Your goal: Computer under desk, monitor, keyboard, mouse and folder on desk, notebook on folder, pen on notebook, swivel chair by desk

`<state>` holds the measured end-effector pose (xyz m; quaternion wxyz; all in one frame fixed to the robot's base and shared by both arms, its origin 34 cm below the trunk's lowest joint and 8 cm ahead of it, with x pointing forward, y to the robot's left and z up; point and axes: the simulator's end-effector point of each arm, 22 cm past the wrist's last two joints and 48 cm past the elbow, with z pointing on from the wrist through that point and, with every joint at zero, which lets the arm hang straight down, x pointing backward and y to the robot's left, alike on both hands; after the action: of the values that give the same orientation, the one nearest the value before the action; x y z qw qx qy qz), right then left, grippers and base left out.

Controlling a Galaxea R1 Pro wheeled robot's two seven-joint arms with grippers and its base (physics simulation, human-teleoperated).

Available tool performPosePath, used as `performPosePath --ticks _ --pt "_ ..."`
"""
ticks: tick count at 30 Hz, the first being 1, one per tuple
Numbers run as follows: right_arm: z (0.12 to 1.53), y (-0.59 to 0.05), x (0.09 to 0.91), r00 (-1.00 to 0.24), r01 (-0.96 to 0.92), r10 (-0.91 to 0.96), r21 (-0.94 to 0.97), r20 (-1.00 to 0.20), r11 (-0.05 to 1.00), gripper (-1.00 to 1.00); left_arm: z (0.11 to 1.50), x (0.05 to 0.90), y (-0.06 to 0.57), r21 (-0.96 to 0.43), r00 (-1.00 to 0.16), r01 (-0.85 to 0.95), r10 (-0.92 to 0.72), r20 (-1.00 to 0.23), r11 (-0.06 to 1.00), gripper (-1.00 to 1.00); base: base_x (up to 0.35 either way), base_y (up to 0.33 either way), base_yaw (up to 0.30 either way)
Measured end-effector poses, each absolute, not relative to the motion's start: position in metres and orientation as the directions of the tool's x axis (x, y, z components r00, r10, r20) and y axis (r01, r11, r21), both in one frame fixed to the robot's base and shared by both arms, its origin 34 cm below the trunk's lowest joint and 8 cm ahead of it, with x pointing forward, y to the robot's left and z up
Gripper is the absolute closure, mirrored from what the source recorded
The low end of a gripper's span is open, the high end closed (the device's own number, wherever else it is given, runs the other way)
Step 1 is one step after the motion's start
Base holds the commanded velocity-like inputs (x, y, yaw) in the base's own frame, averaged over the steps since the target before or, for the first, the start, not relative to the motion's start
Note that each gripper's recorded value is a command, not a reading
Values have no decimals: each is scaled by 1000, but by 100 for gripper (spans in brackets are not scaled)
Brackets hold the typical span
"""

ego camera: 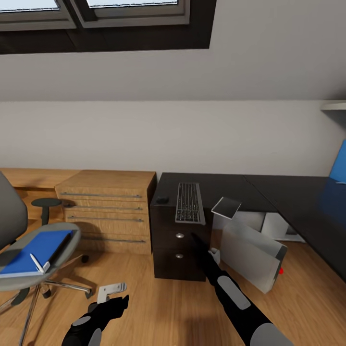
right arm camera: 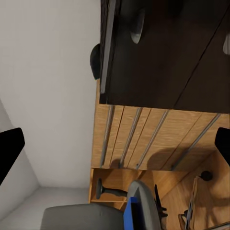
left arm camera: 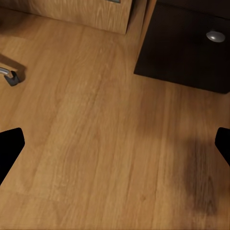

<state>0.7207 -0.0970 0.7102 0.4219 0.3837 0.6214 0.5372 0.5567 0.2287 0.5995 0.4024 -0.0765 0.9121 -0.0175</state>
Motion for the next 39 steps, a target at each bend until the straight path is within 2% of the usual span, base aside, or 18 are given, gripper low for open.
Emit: performPosePath --ticks 10,27,39 --pt "706 -93 720 -353 22 929 991 -114 130 -100 589 554 228 -92 -672 -123 -151 -725 988 -100 4 0 0" --pt "705 -95 720 -340 8 926 984 -166 179 -100 571 545 228 -80 -705 -121 -142 -695 989 -100 183 0 0" --pt "704 -96 720 -335 10 927 983 -167 181 -100 570 545 228 -80 -706 -120 -141 -694 990 -100 59 1 0"
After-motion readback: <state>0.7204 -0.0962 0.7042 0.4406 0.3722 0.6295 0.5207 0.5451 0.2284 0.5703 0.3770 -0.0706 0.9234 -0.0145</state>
